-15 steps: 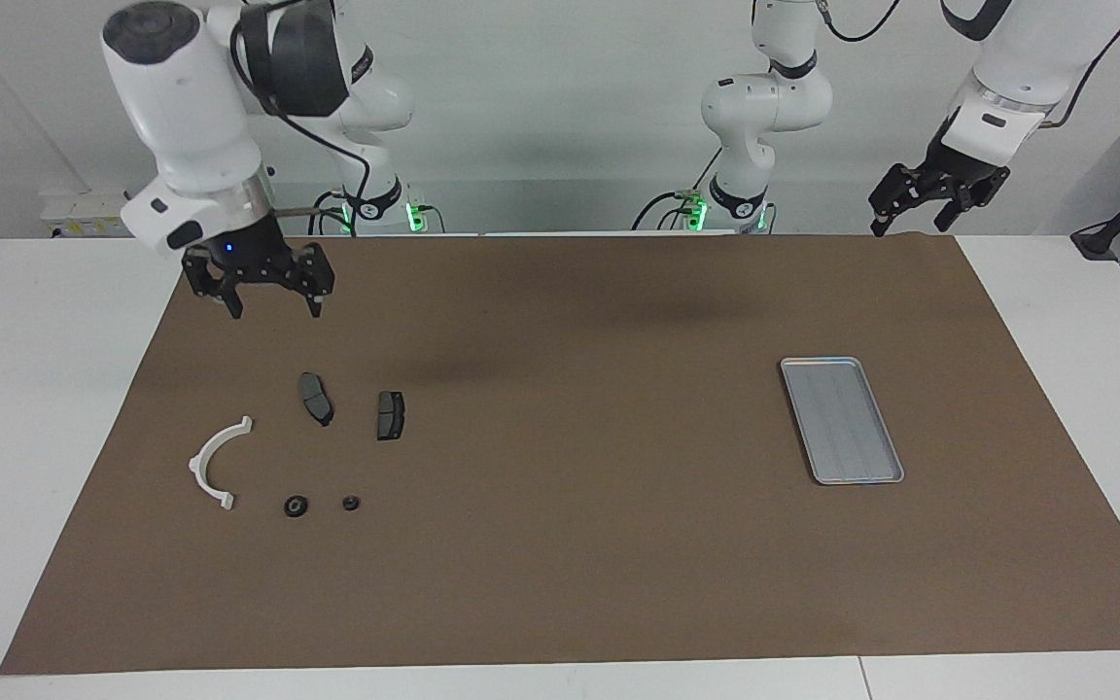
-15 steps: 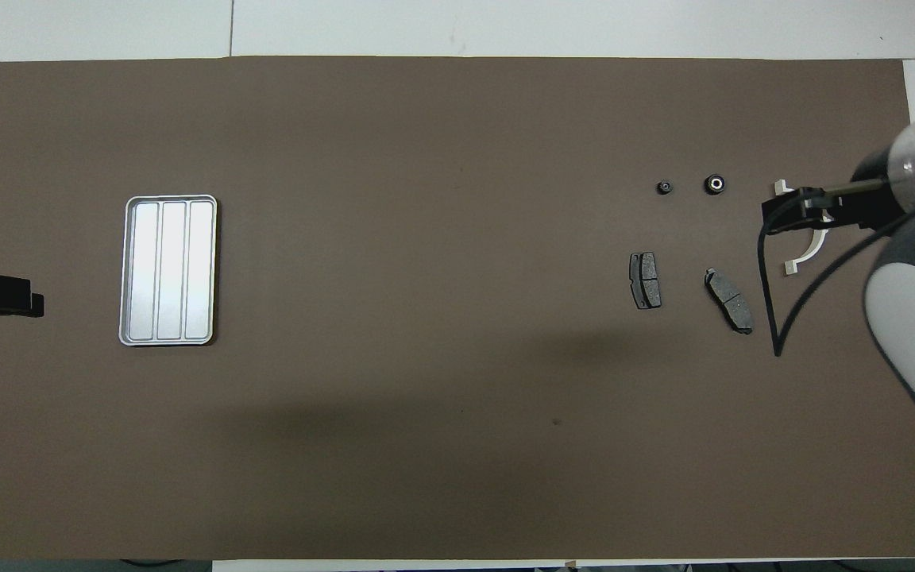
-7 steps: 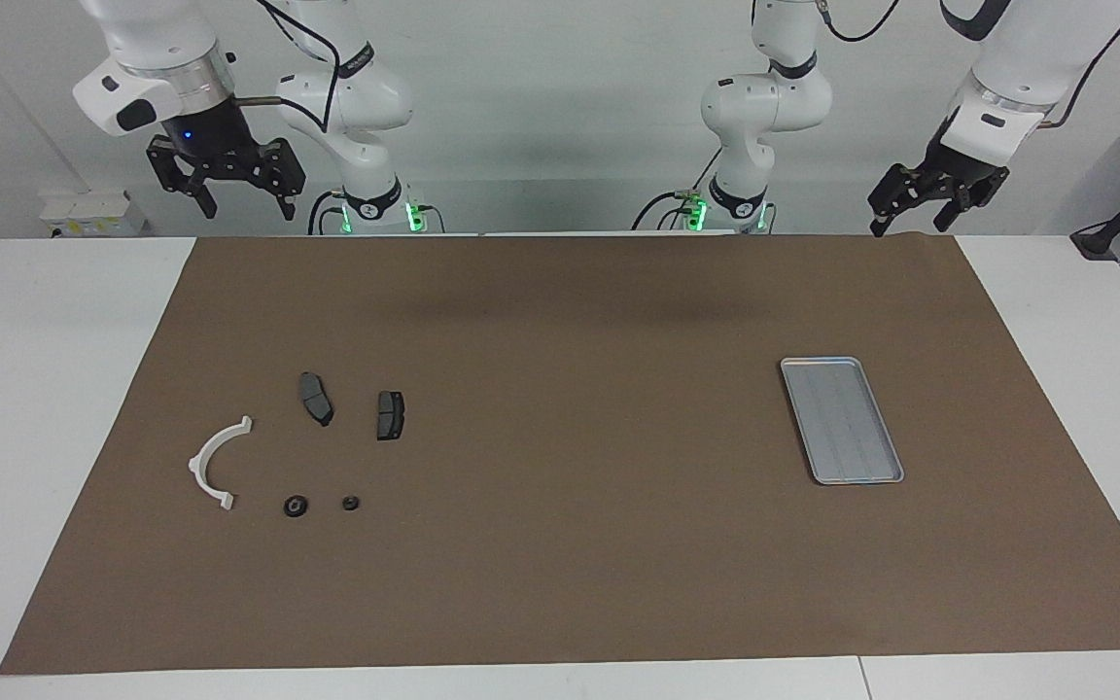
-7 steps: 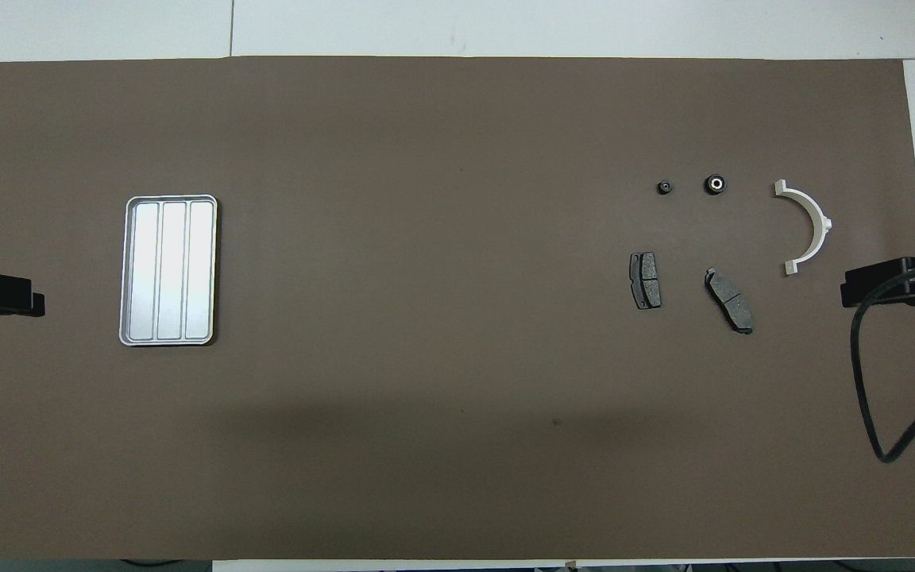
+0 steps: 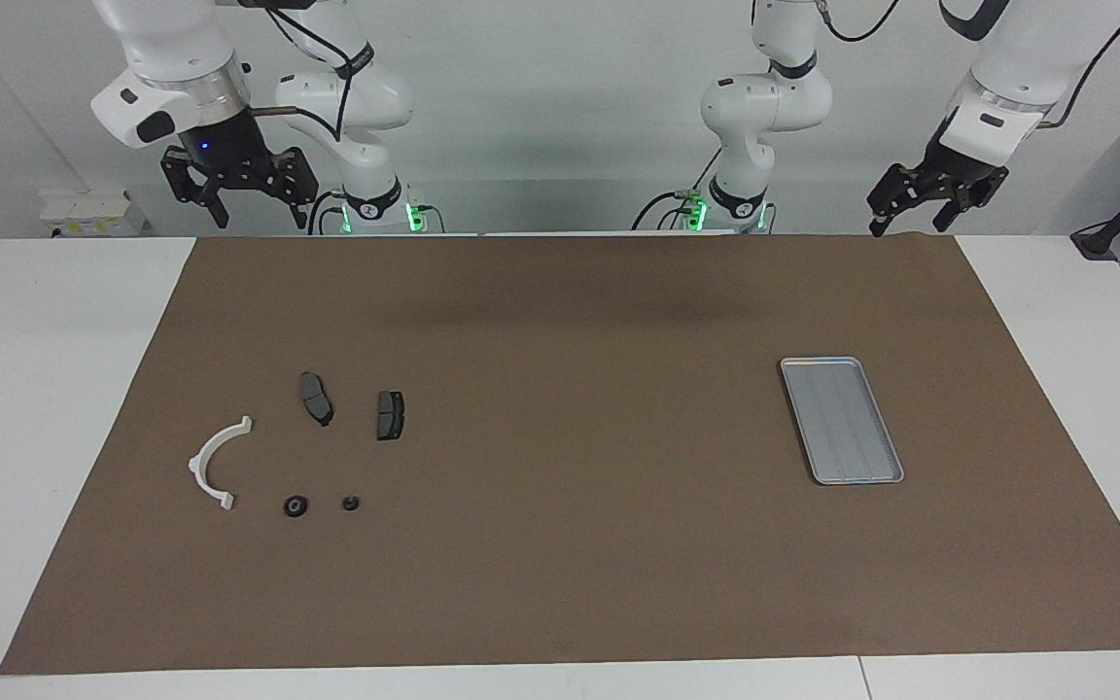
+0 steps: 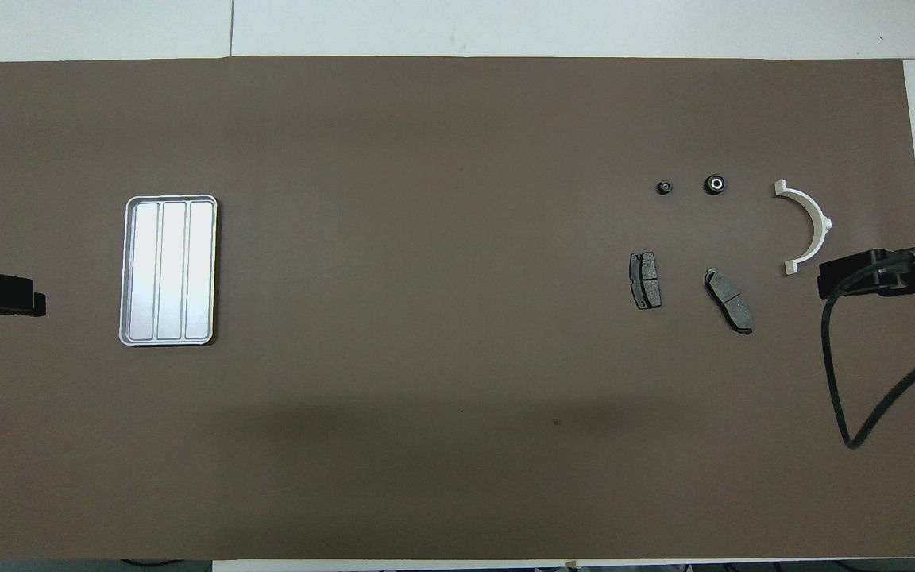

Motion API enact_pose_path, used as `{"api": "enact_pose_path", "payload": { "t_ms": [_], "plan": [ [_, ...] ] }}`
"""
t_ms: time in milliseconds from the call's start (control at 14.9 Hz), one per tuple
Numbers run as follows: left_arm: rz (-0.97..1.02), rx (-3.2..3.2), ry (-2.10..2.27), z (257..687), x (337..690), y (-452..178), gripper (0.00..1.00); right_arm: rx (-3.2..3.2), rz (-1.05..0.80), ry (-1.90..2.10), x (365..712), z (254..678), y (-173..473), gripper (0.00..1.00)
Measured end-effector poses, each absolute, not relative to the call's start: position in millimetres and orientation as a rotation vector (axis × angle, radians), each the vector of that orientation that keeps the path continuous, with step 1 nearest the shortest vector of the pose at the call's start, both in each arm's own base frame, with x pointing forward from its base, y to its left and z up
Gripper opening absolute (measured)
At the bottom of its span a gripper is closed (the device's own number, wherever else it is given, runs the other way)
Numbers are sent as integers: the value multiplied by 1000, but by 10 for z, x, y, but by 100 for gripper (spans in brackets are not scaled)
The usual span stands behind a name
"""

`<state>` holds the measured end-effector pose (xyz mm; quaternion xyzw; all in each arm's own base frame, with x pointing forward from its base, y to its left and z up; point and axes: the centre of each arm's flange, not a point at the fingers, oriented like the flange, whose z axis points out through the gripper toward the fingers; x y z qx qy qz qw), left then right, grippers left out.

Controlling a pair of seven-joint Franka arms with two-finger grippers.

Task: Place bearing gear from tray to pile

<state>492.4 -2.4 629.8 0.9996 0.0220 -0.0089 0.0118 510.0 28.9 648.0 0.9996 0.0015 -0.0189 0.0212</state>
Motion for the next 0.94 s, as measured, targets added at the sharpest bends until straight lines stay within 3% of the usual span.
{"api": "enact_pose_path", "payload": {
  "t_ms": [941],
  "plan": [
    [-25, 3117, 68, 6299, 4926, -26, 100, 3141, -73, -14, 5150, 6424, 268, 100]
  ]
}}
